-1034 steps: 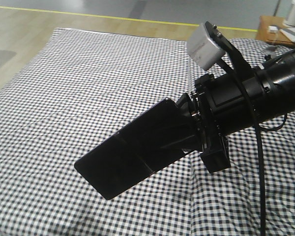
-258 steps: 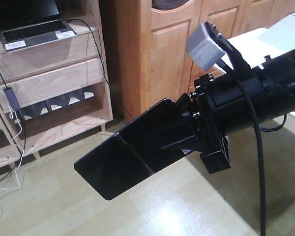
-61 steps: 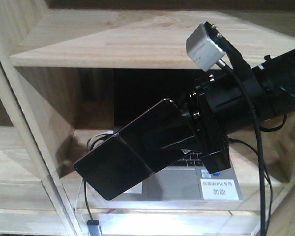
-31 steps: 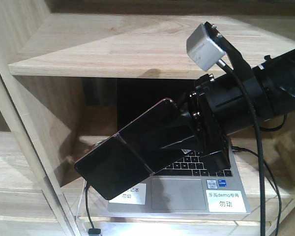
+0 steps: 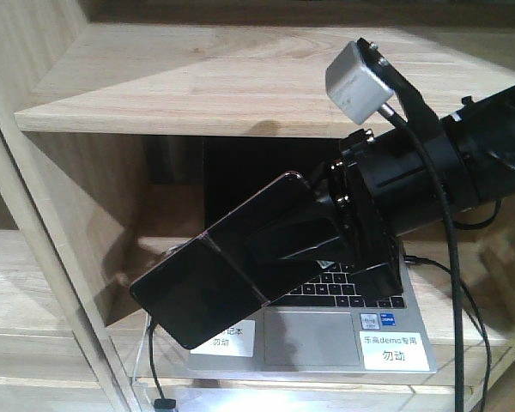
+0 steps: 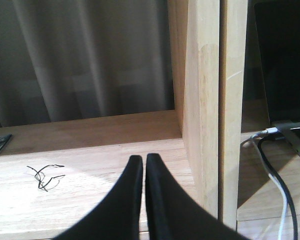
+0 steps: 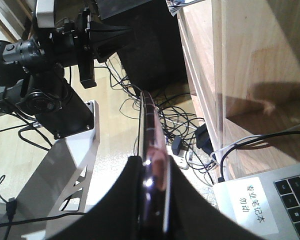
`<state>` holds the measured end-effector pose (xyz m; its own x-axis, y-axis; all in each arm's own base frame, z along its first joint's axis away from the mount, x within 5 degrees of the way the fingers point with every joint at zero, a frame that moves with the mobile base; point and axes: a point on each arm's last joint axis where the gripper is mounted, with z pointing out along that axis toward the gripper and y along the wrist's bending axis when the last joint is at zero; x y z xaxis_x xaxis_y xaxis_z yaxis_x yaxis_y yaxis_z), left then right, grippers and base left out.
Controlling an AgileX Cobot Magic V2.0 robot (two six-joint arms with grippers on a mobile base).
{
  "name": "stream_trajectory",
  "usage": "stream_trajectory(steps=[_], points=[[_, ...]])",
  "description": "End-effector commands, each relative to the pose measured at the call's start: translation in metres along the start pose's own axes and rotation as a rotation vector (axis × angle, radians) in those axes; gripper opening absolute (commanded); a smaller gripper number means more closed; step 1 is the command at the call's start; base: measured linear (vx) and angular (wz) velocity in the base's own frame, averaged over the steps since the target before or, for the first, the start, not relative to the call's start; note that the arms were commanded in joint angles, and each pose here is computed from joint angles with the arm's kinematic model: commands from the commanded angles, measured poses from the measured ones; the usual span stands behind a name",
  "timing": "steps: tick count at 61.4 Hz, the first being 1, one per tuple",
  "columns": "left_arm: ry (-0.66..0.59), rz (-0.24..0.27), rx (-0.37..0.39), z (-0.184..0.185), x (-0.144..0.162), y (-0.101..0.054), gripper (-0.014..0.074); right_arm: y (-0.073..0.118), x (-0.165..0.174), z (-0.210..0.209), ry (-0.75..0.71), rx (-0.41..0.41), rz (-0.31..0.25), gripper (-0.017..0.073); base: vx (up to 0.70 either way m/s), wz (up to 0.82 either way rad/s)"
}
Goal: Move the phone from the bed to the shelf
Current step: 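Bring the held phone up to the shelf above the laptop, then raise the right gripper and push the phone onto the upper shelf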
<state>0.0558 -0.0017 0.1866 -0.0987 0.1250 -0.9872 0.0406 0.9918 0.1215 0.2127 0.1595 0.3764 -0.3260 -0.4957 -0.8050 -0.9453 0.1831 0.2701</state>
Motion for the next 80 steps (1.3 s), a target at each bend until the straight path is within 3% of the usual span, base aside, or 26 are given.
stream_trajectory(steps=[1,37,47,64,72,80], points=[[-0.1,-0.015,-0.014,-0.002,-0.014,0.002,0.0001,0.018,-0.012,-0.011,-0.067,-0.059,-0.023,-0.0003,0.0,0.0],[-0.1,-0.015,-0.014,-0.002,-0.014,0.002,0.0001,0.017,-0.013,-0.011,-0.082,-0.057,-0.019,-0.0003,0.0,0.0],[-0.1,-0.015,-0.014,-0.002,-0.014,0.002,0.0001,0.021,-0.017,-0.012,-0.118,-0.089,-0.007,-0.0003,0.0,0.0],[-0.1,-0.015,-0.014,-0.002,-0.014,0.002,0.0001,0.044,-0.033,-0.029,-0.293,-0.135,-0.019,-0.0003,0.0,0.0],[-0.1,-0.015,-0.014,-0.002,-0.014,0.002,0.0001,0.054,-0.04,-0.04,-0.377,-0.09,-0.043,-0.0003,0.0,0.0],[-0.1,-0.015,-0.014,-0.002,-0.014,0.002,0.0001,0.057,-0.046,-0.051,-0.461,0.025,-0.051,-0.0003,0.0,0.0]])
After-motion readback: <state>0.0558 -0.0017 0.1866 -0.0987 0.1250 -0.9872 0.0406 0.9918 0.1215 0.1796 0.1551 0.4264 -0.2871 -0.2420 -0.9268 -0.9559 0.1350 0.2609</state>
